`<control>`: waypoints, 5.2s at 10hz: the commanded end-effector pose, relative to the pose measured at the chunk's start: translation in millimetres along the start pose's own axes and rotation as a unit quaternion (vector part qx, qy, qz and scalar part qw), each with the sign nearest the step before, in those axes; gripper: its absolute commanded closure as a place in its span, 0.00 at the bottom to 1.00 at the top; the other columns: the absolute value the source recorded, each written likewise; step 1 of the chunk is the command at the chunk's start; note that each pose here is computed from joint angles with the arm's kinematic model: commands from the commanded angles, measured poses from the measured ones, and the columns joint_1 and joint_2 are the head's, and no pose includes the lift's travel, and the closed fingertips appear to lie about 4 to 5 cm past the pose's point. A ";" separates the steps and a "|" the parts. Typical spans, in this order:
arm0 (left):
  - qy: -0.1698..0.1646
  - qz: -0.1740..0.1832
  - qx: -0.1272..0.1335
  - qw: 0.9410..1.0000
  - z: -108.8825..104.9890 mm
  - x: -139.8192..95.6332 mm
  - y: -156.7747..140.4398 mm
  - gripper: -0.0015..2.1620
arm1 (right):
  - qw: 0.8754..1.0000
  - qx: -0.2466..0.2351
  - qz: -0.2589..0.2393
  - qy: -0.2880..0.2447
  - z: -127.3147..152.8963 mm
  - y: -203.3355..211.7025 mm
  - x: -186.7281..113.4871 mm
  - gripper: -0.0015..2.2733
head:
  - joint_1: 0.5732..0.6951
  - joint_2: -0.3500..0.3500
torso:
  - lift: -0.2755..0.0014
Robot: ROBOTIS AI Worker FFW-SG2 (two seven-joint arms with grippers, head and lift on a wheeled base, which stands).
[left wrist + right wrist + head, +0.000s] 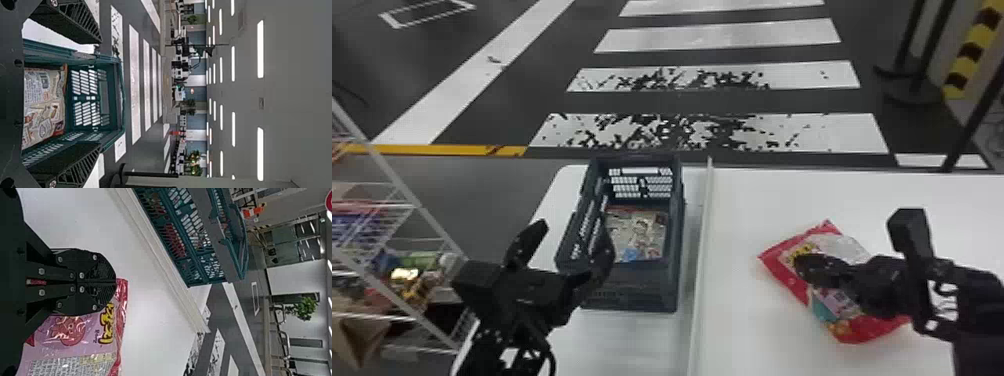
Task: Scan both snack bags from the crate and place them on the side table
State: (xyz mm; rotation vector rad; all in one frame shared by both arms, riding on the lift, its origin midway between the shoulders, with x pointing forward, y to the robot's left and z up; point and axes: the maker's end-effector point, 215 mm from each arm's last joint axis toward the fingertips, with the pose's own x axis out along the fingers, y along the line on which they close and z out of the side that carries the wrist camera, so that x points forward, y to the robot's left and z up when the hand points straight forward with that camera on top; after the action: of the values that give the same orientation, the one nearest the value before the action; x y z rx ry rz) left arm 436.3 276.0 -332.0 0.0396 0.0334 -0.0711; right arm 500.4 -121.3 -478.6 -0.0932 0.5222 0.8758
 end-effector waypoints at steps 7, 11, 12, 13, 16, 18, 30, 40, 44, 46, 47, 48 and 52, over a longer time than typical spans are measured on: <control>0.003 -0.001 -0.001 1.000 -2.3 -2.8 -2.6 0.03 | 0.999 -0.007 -0.051 -0.008 -5.9 -57.4 -12.6 0.99 | 1.00 0.71 | 0.64; 0.003 -0.001 -0.002 1.000 -2.6 -2.4 -3.2 0.03 | 0.997 -0.008 -0.073 -0.006 -19.3 -75.3 -26.4 0.99 | 1.00 0.66 | 0.64; 0.003 -0.002 -0.002 1.000 -3.0 -2.0 -4.1 0.03 | 0.997 -0.012 -0.078 -0.005 -22.9 -79.9 -30.9 0.99 | 1.00 0.64 | 0.64; 0.003 -0.002 -0.002 1.000 -3.0 -2.0 -3.7 0.03 | 0.996 -0.011 -0.085 -0.004 -25.9 -86.9 -37.1 0.99 | 1.00 0.63 | 0.64; 0.002 -0.002 -0.002 1.000 -2.4 -1.9 -4.8 0.03 | 0.993 -0.006 -0.115 -0.009 -33.1 -110.8 -52.6 0.99 | 1.00 0.58 | 0.64; 0.002 -0.003 -0.003 1.000 -2.2 -1.1 -6.1 0.03 | 0.991 -0.001 -0.133 -0.009 -35.0 -120.0 -56.8 0.99 | 1.00 0.55 | 0.64; 0.004 -0.001 -0.002 1.000 -4.5 -2.5 -3.6 0.03 | 0.979 0.050 -0.191 -0.042 -22.9 -131.3 -110.1 0.99 | 1.00 0.50 | 0.64; 0.006 -0.002 -0.002 1.000 -6.7 1.7 -3.9 0.04 | 0.982 0.057 -0.180 -0.023 -79.4 -92.6 -119.7 0.99 | 1.00 0.47 | 0.64; 0.006 -0.002 -0.002 1.000 -6.1 2.6 -3.5 0.04 | 0.982 0.044 -0.183 -0.026 -92.9 -90.2 -111.2 0.99 | 1.00 0.47 | 0.64; 0.005 -0.002 -0.002 1.000 -5.2 2.7 -3.6 0.04 | 0.980 0.034 -0.192 -0.033 -86.9 -94.9 -116.7 0.99 | 1.00 0.48 | 0.64; 0.006 -0.002 -0.002 1.000 -5.9 2.2 -3.7 0.04 | 0.979 0.023 -0.199 -0.041 -71.9 -99.6 -123.6 0.99 | 1.00 0.47 | 0.64; 0.006 -0.002 -0.002 1.000 -6.6 1.8 -3.7 0.04 | 0.977 0.016 -0.206 -0.045 -57.9 -103.4 -130.9 0.99 | 1.00 0.47 | 0.64; 0.005 -0.003 -0.002 1.000 -6.6 0.3 -3.4 0.04 | 0.976 0.022 -0.208 -0.061 -41.6 -76.8 -161.9 0.99 | 1.00 0.45 | 0.64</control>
State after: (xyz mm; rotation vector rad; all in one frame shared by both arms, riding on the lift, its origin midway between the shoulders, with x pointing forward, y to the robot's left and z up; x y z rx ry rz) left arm 436.1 272.4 -338.9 0.0360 0.0449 -0.0769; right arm 462.8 -298.8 -450.8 -0.1035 0.3899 0.4555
